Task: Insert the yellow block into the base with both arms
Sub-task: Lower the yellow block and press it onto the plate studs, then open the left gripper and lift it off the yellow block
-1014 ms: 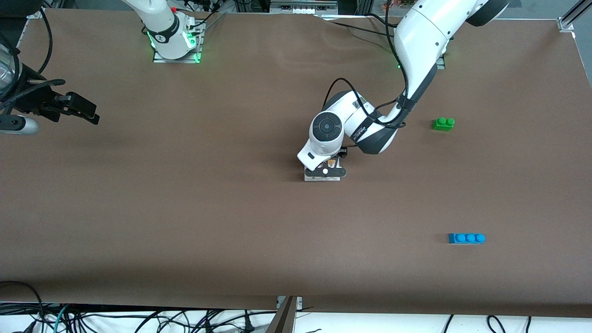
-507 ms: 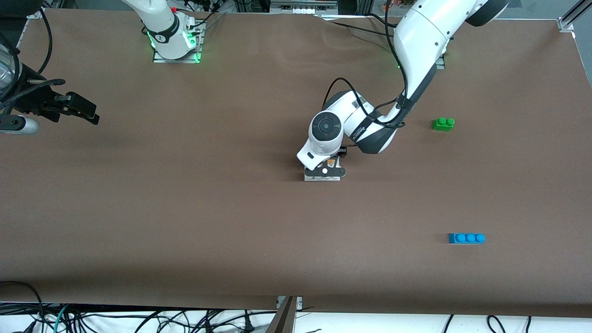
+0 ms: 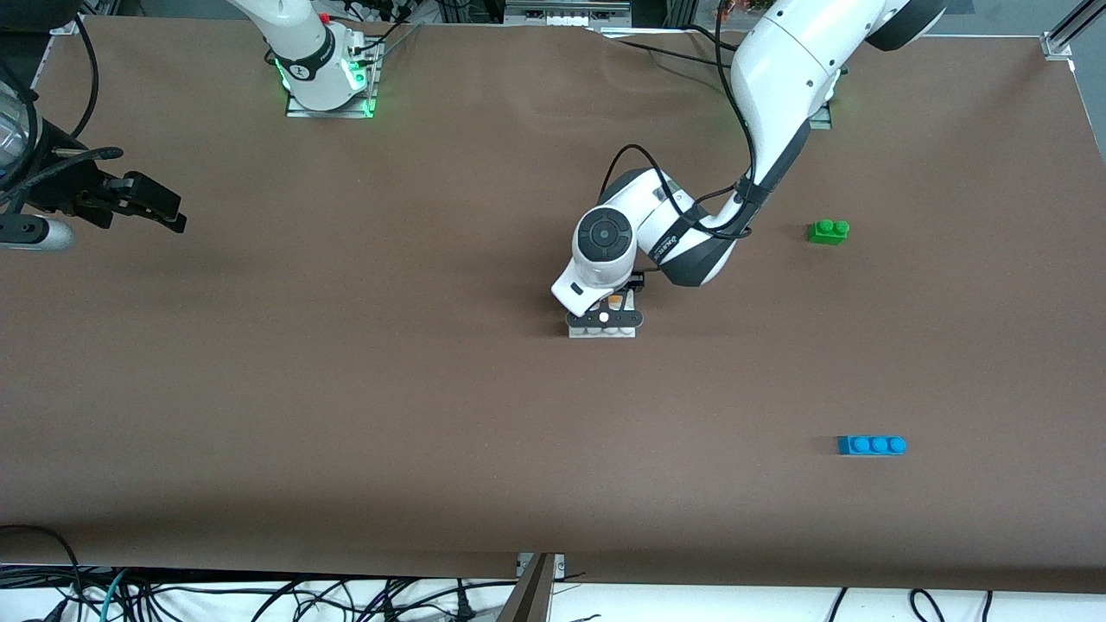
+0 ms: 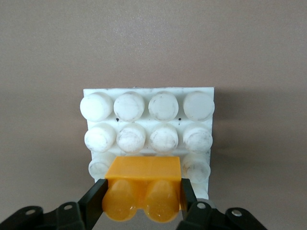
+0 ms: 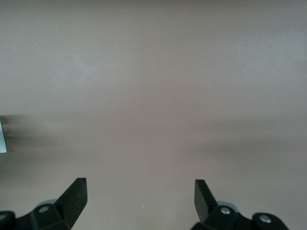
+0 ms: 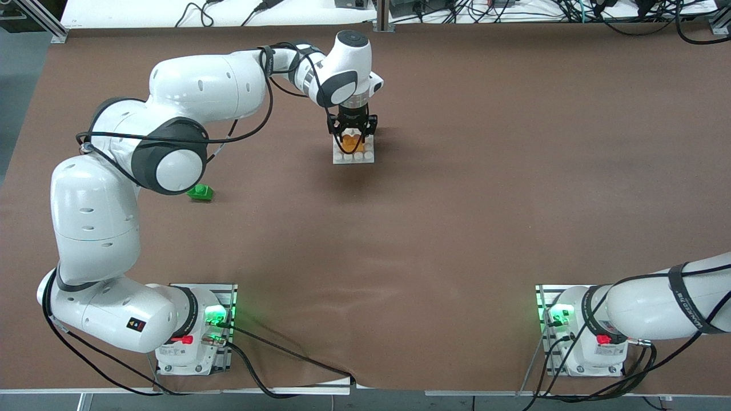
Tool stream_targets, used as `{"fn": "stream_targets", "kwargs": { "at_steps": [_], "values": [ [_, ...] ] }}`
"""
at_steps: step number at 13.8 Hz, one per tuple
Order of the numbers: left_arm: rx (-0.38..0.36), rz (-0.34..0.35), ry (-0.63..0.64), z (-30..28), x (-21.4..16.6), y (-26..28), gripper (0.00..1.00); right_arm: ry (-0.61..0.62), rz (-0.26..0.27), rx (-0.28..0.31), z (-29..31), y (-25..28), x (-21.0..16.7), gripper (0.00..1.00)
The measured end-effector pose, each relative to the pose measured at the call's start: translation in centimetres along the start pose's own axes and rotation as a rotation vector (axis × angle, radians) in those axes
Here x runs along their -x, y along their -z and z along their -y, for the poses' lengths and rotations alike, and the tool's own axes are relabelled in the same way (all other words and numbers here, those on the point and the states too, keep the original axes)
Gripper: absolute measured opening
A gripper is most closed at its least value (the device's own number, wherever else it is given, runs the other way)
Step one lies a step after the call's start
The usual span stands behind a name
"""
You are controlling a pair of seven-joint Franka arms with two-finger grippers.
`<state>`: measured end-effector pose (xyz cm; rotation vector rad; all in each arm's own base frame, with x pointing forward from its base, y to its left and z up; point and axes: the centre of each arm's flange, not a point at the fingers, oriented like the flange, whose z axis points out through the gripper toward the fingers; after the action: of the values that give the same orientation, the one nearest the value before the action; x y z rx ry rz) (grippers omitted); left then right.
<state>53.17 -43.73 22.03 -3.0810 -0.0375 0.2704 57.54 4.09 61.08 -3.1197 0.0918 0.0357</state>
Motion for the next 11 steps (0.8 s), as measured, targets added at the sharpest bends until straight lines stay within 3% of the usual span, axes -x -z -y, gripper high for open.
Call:
{"fn": "stream_targets", "kwargs": {
  "at_steps": [11],
  "values": [
    [-0.007,0.014,-0.007,-0.4,0.3,-1.2,0.67,-0.011,0.0,0.004,-0.7,0.0,-0.1,0.99]
  ]
}}
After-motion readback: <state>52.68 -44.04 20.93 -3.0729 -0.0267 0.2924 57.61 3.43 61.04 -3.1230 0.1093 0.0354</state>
